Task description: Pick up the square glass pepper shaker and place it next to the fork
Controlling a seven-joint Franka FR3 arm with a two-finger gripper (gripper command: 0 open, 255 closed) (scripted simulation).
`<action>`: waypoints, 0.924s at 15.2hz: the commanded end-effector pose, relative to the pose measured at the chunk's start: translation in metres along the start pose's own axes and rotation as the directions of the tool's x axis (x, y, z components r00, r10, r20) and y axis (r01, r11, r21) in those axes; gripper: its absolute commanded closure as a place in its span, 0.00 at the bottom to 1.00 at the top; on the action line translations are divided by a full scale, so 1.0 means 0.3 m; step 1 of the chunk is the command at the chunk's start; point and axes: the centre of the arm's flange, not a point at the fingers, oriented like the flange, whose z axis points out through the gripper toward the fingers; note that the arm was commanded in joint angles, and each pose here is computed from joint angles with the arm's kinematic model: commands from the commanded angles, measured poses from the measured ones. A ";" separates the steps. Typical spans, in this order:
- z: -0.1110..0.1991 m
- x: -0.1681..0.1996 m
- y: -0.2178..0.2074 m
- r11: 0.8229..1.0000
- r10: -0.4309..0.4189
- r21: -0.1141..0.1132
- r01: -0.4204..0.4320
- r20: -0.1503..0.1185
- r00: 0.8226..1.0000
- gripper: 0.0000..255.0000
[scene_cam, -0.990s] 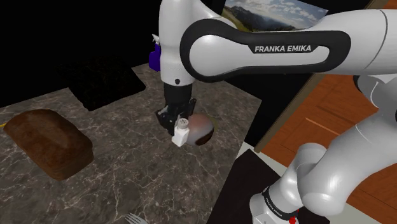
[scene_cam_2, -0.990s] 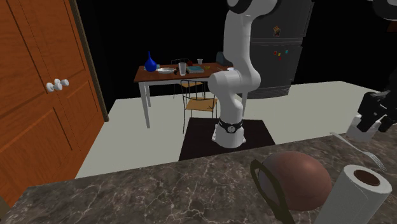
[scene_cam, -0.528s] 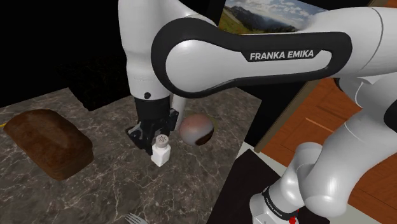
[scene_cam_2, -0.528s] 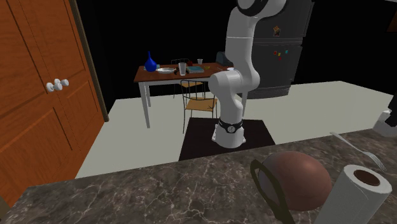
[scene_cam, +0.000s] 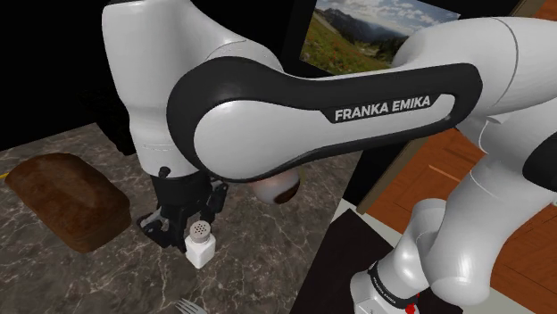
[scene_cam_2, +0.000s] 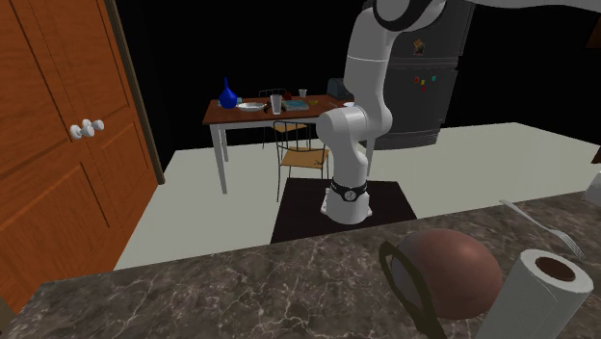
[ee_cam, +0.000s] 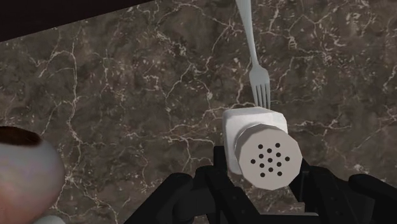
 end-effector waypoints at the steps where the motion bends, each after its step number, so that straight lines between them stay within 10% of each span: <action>1: 0.037 0.009 -0.004 1.000 0.001 0.000 -0.001 0.000 1.000 1.00; 14: 0.262 0.053 -0.012 1.000 0.001 0.000 -0.001 0.000 1.000 1.00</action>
